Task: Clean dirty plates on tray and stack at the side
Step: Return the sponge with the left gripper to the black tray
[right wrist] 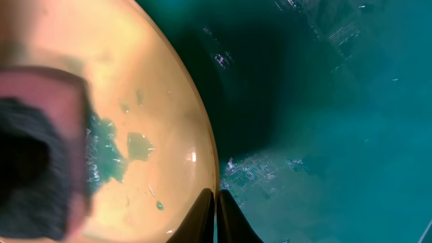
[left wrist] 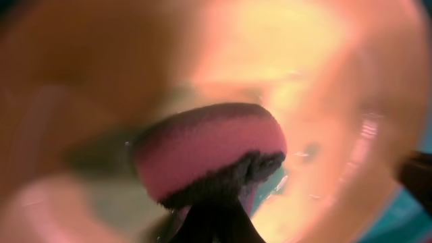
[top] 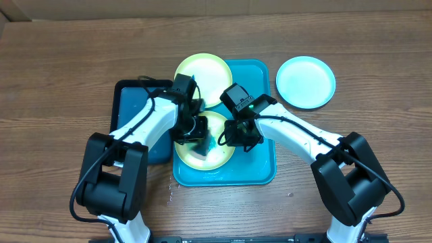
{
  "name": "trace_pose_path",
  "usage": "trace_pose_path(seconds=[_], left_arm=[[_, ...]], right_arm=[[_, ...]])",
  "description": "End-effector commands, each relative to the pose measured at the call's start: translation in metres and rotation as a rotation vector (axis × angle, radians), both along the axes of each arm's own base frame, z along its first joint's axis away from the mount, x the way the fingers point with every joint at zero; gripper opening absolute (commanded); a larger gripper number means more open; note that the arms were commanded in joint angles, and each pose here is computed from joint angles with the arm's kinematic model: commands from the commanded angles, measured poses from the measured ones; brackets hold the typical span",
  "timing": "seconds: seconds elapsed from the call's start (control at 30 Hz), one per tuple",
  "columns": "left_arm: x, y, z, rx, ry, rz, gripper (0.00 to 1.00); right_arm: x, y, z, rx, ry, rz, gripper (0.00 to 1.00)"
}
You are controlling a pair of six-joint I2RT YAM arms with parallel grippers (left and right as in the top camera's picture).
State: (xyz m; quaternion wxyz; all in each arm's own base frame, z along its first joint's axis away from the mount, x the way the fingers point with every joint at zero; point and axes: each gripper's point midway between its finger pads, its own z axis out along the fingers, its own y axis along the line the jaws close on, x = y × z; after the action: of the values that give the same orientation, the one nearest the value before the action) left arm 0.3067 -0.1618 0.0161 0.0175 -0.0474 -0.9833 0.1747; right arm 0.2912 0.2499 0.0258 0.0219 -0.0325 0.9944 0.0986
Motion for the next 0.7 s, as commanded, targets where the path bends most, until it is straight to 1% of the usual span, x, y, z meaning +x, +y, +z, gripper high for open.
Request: trace_pose_path(seconds=[0.0,0.03,0.1,0.17,0.2,0.27,0.33,0.43,0.5,0.6,0.67], left_arm=[[-0.016,-0.051,0.018,-0.308,0.068,-0.102,0.04],[-0.015,-0.055,0.024,-0.346,0.069,-0.104,0.04],[-0.008,-0.053,0.031,-0.356,0.057,-0.092,0.04],[0.005,-0.041,0.038,-0.304,0.036,-0.065,0.04],[0.012,-0.033,0.043,-0.275,0.021,-0.051,0.04],[0.025,-0.012,0.055,-0.18,-0.021,-0.021,0.04],[0.037,0.013,0.073,-0.064,-0.077,0.01,0.04],[0.046,0.041,0.11,0.044,-0.164,0.049,0.04],[0.051,0.061,0.136,0.126,-0.234,0.089,0.04],[0.053,0.093,0.163,0.257,-0.312,0.198,0.04],[0.05,0.119,0.175,0.361,-0.345,0.284,0.04]], right_arm=[[-0.003,0.01,0.01,0.054,-0.003,0.01,0.05],[-0.003,0.01,0.01,0.056,-0.002,0.011,0.05],[-0.003,0.01,0.01,0.056,-0.001,0.011,0.05],[-0.003,0.01,0.01,0.056,-0.001,0.011,0.07],[-0.003,0.01,0.01,0.056,-0.001,0.01,0.11],[-0.003,0.01,0.01,0.056,-0.001,0.01,0.16],[-0.003,0.01,0.01,0.056,-0.001,0.01,0.25],[-0.003,0.01,0.01,0.056,-0.002,0.01,0.39],[-0.003,0.01,0.01,0.056,-0.002,0.009,0.46],[-0.003,0.01,0.01,0.056,-0.001,0.009,0.51],[-0.002,0.01,0.009,0.058,-0.005,0.009,0.55]])
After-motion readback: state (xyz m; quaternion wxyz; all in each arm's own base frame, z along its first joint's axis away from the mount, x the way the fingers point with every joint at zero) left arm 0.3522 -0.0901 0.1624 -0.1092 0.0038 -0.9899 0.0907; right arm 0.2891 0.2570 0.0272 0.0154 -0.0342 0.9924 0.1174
